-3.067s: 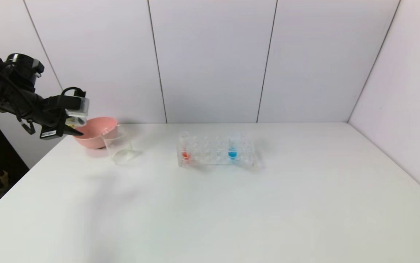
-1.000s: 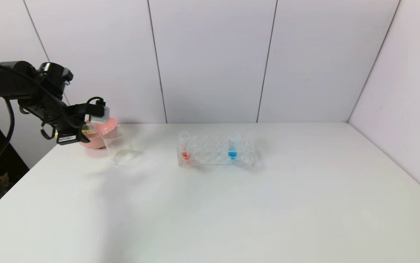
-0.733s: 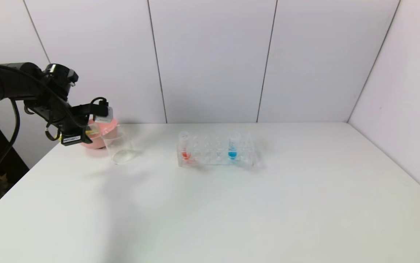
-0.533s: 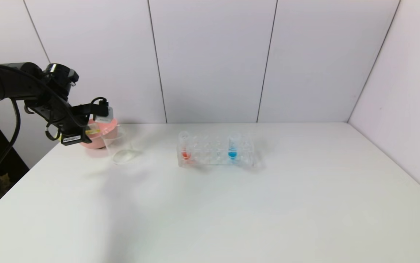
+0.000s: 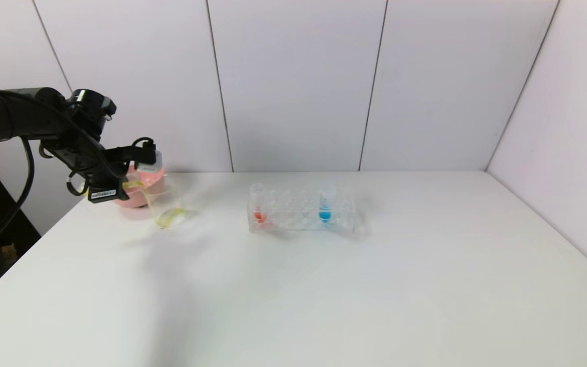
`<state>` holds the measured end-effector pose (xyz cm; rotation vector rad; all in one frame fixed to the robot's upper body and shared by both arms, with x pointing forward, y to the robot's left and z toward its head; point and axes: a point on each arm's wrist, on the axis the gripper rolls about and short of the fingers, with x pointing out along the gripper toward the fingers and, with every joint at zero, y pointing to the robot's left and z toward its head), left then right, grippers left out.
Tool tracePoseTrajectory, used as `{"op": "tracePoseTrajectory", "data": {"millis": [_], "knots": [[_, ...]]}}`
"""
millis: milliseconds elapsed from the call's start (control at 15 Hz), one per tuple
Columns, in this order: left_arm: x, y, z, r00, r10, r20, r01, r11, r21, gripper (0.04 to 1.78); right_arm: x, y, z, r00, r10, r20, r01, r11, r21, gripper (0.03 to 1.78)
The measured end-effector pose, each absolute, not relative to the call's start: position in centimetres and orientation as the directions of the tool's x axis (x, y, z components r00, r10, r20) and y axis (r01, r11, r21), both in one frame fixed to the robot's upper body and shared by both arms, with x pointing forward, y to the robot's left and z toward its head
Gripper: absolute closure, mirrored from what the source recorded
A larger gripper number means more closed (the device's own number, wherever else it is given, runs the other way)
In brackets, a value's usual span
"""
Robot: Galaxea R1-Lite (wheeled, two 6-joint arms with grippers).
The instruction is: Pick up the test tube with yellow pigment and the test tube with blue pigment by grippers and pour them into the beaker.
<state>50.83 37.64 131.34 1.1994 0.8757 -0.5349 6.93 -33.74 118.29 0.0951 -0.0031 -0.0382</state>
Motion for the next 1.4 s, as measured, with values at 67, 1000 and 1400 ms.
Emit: {"op": "tracePoseTrajectory", "data": {"millis": [67,1000,1400], "knots": [[50.89,37.51,131.31,0.575,0.091,-0.813,0.759,0.311,0.572,1.28,6.93,-33.74,118.29,0.999,-0.038,0.002,0.038,0.995,0.095,0.1],[51.08,36.87,131.12,0.57,0.13,-0.811,0.752,0.314,0.579,1.28,6.93,-33.74,118.29,0.999,-0.038,0.001,0.038,0.995,0.095,0.1],[51.09,36.87,131.13,0.57,0.131,-0.811,0.752,0.314,0.579,1.28,6.93,-33.74,118.29,0.999,-0.038,0.001,0.038,0.995,0.095,0.1]]}}
